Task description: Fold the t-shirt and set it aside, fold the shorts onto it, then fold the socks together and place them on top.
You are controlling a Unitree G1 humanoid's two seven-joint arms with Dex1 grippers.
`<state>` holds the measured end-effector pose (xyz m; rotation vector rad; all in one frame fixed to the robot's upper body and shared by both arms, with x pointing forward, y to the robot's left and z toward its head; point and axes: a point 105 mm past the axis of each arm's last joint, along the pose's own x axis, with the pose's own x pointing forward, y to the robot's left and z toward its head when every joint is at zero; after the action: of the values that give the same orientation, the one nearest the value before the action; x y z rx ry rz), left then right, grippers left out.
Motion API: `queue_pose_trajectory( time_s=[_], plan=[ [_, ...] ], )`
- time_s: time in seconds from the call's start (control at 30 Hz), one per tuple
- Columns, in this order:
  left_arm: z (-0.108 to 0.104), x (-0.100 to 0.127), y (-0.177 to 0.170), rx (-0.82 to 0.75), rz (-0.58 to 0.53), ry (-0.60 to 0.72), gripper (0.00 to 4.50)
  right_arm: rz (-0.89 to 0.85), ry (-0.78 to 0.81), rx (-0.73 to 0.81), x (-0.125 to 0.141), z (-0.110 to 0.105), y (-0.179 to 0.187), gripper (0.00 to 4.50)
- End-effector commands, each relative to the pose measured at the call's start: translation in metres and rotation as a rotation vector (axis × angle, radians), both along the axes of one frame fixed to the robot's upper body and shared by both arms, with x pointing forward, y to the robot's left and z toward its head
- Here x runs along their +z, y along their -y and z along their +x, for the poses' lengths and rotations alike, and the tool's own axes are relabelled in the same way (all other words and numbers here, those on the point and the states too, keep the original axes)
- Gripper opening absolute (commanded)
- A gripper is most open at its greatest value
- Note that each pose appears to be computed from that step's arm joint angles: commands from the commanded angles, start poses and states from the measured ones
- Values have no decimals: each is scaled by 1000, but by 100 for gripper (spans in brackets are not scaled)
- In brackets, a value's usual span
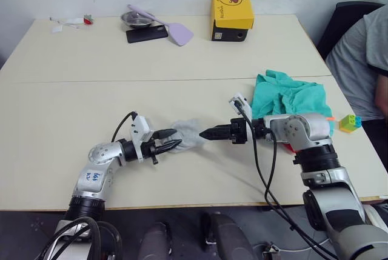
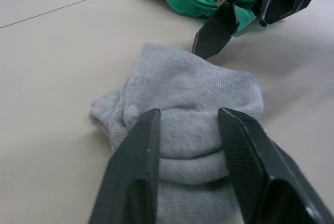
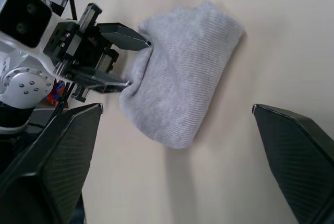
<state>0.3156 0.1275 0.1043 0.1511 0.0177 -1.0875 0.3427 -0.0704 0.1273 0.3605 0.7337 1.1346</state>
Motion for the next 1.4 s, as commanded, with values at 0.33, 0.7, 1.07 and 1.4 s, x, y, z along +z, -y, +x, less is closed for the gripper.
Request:
queue_pose_trajectory(
  time_s=[0.33,0.7,1.07,1.4],
  plan=[
    [-13,15,-15,-18,10,117,448,-36,-100,53,-22,6,-43,450],
    [-37,32,-46,39,17,151,450,15,-164,81,-19,0,-53,105],
    [-79,79,-46,-20,-134,136,450,371,-114,81,54,-14,-18,2],
    [-78,106,-37,20,-234,139,450,582,56,-385,128,1,97,2]
  ],
)
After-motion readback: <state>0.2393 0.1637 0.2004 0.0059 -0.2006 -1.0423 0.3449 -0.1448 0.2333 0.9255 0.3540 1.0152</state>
